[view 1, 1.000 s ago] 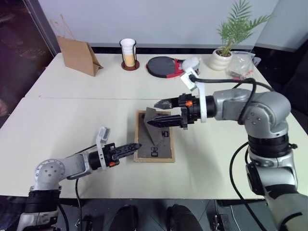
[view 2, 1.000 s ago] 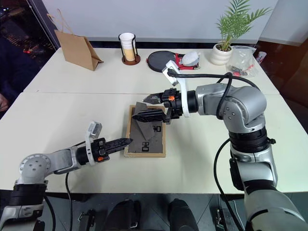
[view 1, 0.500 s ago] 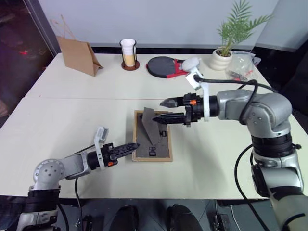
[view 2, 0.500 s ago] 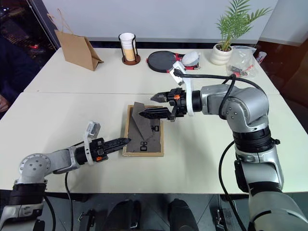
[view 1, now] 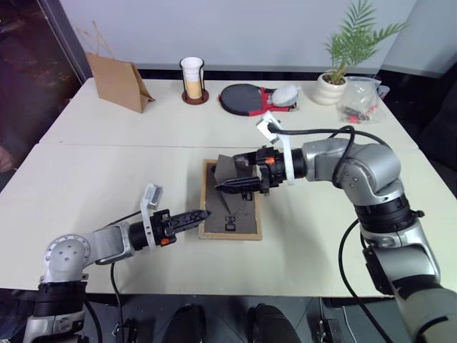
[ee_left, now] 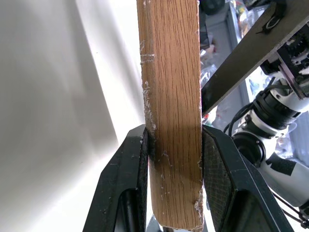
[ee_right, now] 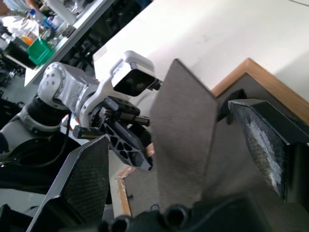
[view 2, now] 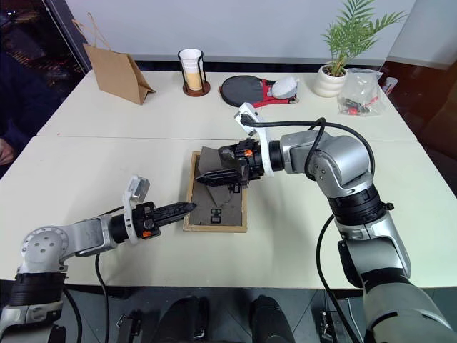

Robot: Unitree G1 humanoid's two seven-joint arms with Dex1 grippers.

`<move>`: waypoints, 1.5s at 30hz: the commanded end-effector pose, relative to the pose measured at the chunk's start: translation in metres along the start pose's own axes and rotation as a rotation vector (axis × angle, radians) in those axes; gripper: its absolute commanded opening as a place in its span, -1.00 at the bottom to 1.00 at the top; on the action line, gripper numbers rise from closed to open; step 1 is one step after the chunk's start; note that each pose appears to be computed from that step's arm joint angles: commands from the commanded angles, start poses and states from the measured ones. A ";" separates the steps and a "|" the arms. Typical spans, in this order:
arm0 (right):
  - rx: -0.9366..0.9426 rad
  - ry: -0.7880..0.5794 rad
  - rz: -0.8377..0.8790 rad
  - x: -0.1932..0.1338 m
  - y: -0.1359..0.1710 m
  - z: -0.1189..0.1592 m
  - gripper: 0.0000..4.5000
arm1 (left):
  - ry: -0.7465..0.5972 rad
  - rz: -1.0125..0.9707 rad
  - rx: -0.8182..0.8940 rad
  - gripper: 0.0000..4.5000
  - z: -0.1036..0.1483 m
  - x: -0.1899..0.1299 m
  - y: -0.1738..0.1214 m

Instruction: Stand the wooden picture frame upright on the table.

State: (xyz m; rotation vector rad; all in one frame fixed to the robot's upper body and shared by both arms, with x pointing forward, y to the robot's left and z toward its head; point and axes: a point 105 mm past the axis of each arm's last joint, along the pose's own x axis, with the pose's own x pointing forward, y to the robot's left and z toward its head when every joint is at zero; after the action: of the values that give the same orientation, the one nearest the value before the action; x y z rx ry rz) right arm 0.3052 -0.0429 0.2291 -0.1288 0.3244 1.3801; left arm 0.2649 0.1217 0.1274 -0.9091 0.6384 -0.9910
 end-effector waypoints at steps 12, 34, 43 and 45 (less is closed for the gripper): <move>-0.048 -0.050 -0.108 -0.039 0.013 0.016 0.98 | -0.044 -0.019 0.005 -0.56 0.015 0.007 -0.005; -1.895 0.026 -0.385 -0.045 -0.034 -0.032 0.98 | -0.033 -0.123 -0.025 -0.56 0.015 0.000 -0.023; -2.040 -0.044 -0.378 -0.026 -0.054 -0.035 0.98 | -0.015 -0.123 -0.032 -0.56 0.009 0.000 -0.027; -2.051 -0.053 -0.375 -0.025 -0.057 -0.036 0.98 | -0.012 -0.116 -0.033 -0.56 0.007 0.000 -0.027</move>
State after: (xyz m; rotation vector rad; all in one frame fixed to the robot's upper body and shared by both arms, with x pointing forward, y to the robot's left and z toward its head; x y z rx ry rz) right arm 0.3496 -0.0890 0.1875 -1.7094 -1.1681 0.8585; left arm 0.2641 0.1201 0.1405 -0.9940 0.6389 -1.0268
